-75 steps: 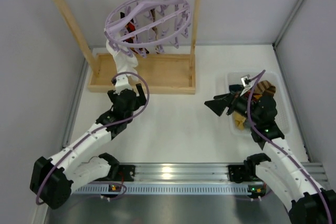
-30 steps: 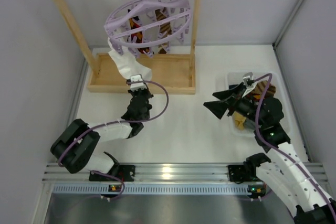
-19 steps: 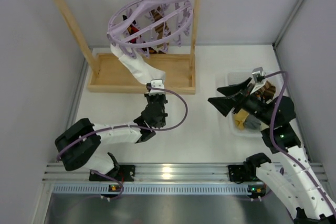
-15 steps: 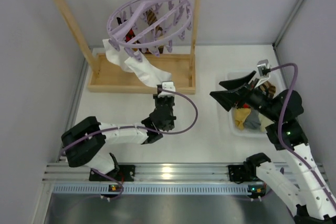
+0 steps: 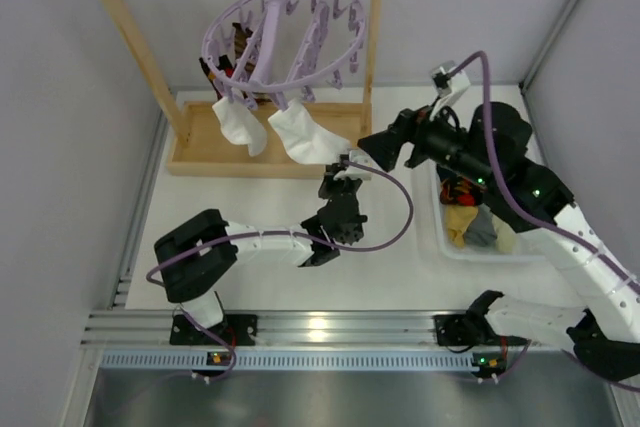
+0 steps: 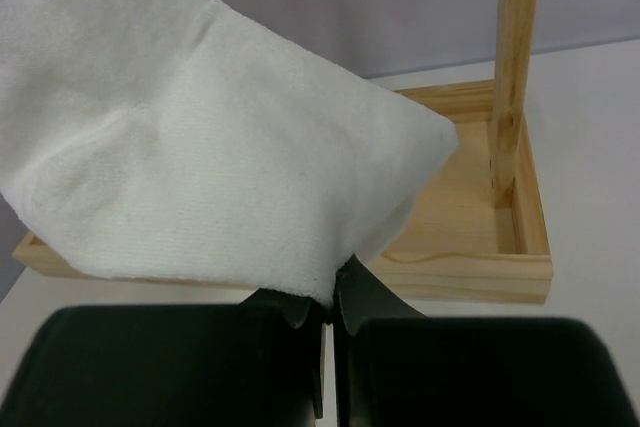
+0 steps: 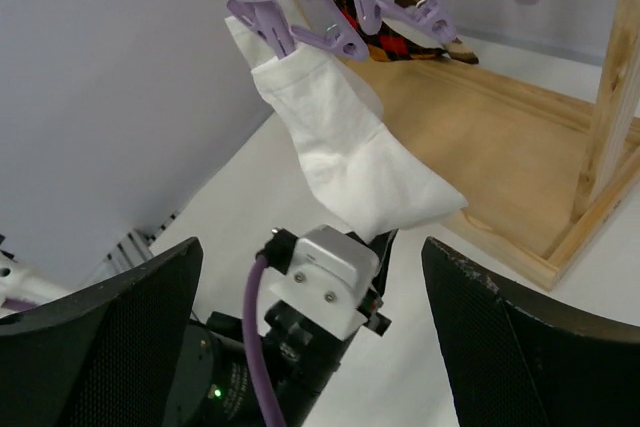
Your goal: Remove the socks clipped to the hanger
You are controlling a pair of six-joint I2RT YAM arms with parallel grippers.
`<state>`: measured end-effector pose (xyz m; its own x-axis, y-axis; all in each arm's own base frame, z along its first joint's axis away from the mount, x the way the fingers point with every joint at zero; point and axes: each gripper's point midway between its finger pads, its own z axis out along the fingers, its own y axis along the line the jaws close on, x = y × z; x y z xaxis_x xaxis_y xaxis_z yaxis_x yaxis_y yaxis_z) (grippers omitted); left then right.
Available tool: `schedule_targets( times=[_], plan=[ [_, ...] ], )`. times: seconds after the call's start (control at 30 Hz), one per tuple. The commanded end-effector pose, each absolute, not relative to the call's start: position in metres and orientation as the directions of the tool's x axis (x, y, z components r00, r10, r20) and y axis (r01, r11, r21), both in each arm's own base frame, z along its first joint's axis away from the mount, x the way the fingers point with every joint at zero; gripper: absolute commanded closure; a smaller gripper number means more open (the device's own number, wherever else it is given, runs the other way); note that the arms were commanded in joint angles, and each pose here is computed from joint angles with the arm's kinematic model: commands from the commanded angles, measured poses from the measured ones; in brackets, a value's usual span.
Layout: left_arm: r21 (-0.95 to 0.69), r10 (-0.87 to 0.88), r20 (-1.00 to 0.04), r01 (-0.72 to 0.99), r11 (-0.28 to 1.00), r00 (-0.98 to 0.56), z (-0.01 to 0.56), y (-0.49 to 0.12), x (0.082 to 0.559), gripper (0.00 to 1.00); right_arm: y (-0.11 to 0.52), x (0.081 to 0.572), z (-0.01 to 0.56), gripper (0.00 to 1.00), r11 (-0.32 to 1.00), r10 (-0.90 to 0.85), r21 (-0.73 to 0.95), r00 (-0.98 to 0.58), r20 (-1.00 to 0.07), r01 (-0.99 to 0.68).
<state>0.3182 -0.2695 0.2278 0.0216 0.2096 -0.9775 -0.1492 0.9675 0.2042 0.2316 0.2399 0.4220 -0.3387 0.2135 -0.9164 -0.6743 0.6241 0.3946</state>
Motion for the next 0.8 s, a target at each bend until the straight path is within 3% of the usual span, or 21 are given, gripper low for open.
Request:
schedule_targets(
  times=[0.0,0.33,0.77],
  plan=[
    [0.224,0.232,-0.972,-0.138,0.965,0.037,0.238,-0.286,0.325,1.0,0.241,0.25,0.415,0.14,0.779,0.111,0.273,-0.305,-0.946,-0.564],
    [0.369,0.374,-0.926,-0.084,0.925,0.046,0.229,-0.341,0.335,1.0,0.306,0.268,0.42,0.15,0.91,-0.061,0.033,-0.211,-0.976,-0.412],
    [0.403,0.406,-0.91,-0.052,0.914,0.08,0.246,-0.369,0.326,1.0,0.341,0.309,0.422,0.25,0.924,-0.33,-0.299,-0.105,-0.938,-0.238]
  ],
)
